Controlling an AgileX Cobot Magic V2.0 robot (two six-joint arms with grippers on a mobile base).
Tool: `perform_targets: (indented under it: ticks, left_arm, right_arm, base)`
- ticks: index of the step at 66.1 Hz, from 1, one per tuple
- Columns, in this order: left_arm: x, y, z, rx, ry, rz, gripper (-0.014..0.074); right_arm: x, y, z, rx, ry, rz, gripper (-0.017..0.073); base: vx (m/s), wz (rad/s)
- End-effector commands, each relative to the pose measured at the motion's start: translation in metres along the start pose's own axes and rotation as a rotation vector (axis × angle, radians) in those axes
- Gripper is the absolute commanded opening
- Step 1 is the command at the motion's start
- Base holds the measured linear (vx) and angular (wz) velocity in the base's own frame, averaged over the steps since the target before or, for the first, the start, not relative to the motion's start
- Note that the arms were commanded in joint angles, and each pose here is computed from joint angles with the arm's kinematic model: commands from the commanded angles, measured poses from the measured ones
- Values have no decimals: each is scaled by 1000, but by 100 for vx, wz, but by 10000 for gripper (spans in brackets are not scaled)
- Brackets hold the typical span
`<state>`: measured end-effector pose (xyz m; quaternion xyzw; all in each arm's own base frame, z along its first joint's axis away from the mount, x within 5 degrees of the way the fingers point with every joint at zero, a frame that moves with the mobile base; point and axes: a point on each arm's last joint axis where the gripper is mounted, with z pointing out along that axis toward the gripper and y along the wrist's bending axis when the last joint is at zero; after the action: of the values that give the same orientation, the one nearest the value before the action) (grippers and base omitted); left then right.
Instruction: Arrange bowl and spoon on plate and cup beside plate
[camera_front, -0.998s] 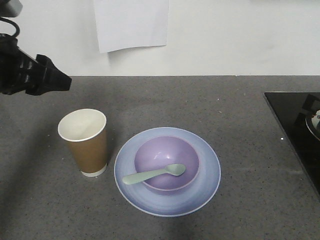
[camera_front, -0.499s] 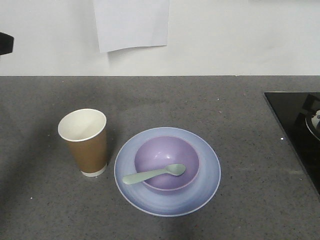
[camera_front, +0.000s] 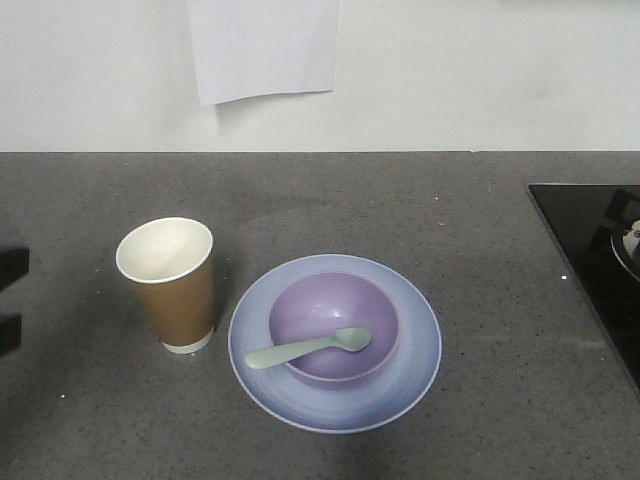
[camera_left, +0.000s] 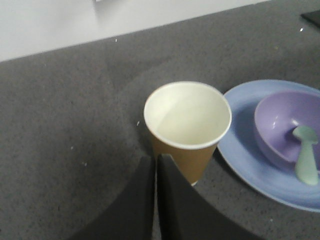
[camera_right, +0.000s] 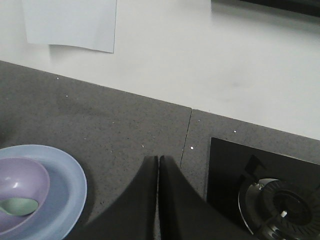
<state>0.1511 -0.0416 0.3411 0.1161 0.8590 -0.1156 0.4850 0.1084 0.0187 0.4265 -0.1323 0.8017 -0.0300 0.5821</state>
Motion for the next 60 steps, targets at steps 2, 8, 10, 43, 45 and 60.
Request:
perform_targets:
  ticks: [2,8,10,43,45,60]
  left_arm:
    - [11,1,-7,-22,-139,-28,-7]
    - [26,2,-9,-33,-165,-30,-7]
    - [31,2,-9,-36,-171,-31,-7]
    - [43,2,-18,-51,-248,-29,-7]
    - [42,2,-19,-51,-249,-29,-7]
    - [39,3,-20,-61,-285,-28,-7]
  right_arm:
    - [12,4,12,11,-74,-17,-5]
    - [41,13,27,-1,-45,0,-5]
    - [50,15,31,-4,-42,-2,-5]
    - [82,20,41,20,-80,1,-5]
    - [82,20,41,20,-79,1,-5]
    - [82,20,41,20,-79,1,-5]
  base:
    - [0,0]
    - [0,0]
    - [0,0]
    - [0,0]
    - [0,0]
    - [0,0]
